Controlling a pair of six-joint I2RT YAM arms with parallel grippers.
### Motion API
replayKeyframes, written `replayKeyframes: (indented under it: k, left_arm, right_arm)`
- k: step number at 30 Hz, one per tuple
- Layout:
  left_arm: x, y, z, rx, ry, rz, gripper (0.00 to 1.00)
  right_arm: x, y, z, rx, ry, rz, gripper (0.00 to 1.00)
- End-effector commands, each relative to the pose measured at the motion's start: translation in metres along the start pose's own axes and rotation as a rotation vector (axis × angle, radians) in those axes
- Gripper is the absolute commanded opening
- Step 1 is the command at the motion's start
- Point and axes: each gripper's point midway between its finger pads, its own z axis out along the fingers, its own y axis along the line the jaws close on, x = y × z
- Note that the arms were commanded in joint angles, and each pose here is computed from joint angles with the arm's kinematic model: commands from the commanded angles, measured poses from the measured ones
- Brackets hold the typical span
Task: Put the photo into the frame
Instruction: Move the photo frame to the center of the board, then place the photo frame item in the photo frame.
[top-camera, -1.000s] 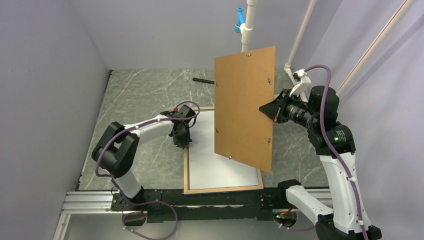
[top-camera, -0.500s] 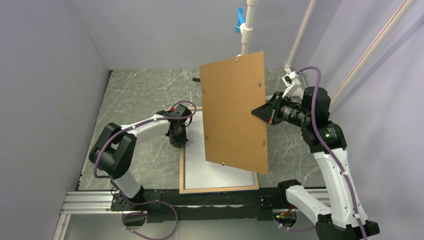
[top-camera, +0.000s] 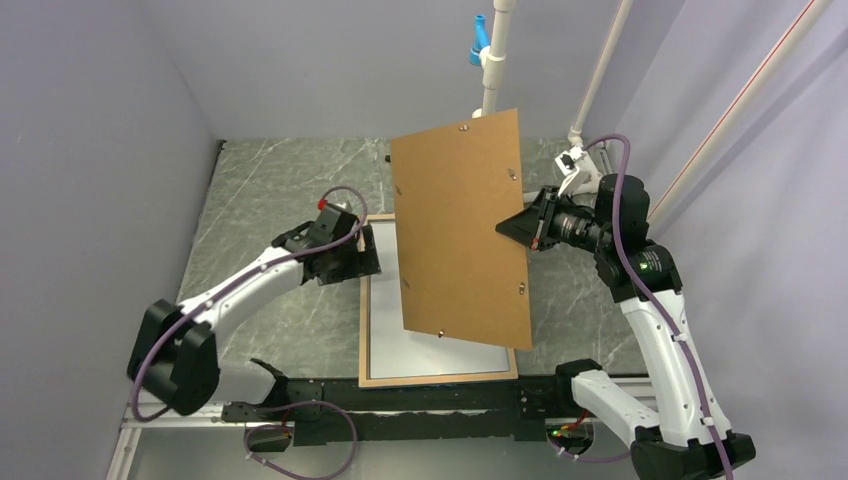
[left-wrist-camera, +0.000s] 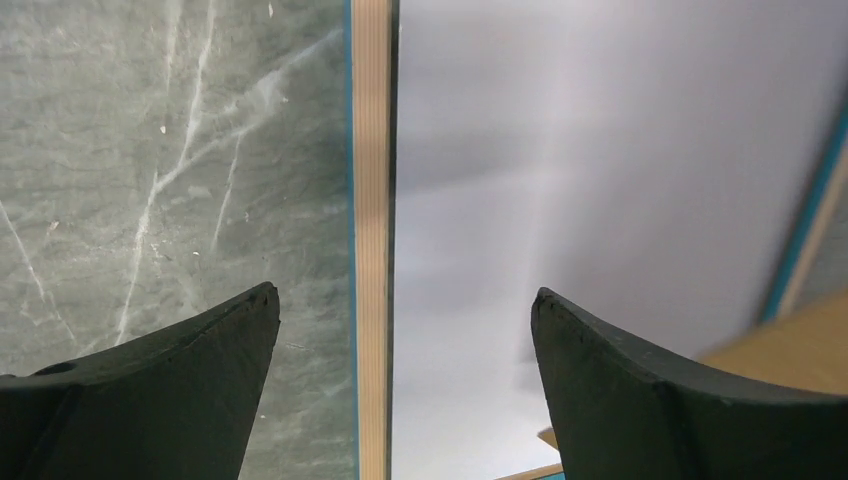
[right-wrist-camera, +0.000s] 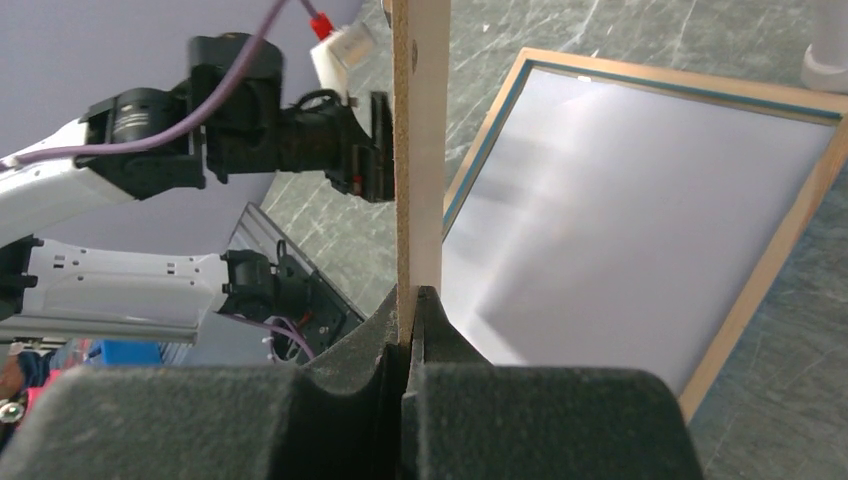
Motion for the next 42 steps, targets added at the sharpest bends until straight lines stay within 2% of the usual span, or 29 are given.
replayKeyframes:
  k: [1, 12, 20, 25, 42]
  left_arm:
    - [-0.024, -0.013, -0.024, 0.139, -0.125, -0.033, 0.98]
    - [-0.049, -0.004, -0.094, 0.316, -0.457, -0.046, 1.00]
    - [-0.052, 0.009, -0.115, 0.332, -0.585, -0.073, 0.99]
    - [-0.049, 0.014, -0.112, 0.320, -0.590, -0.077, 0.99]
    - [-0.041, 0.010, -0.082, 0.273, -0.468, -0.056, 0.99]
  right_arm:
    - [-0.017, 0.017, 0.002, -0.089, -0.059, -0.045, 0.00]
    - [0.003, 0.004, 0.019, -0.127, 0.010, 0.023, 0.00]
    - [0.015, -0.005, 0.033, -0.147, 0.086, 0.110, 0.00]
    - [0.021, -0.009, 0.042, -0.167, 0.113, 0.178, 0.00]
    - [0.054, -0.039, 0.069, -0.169, 0.186, 0.327, 0.00]
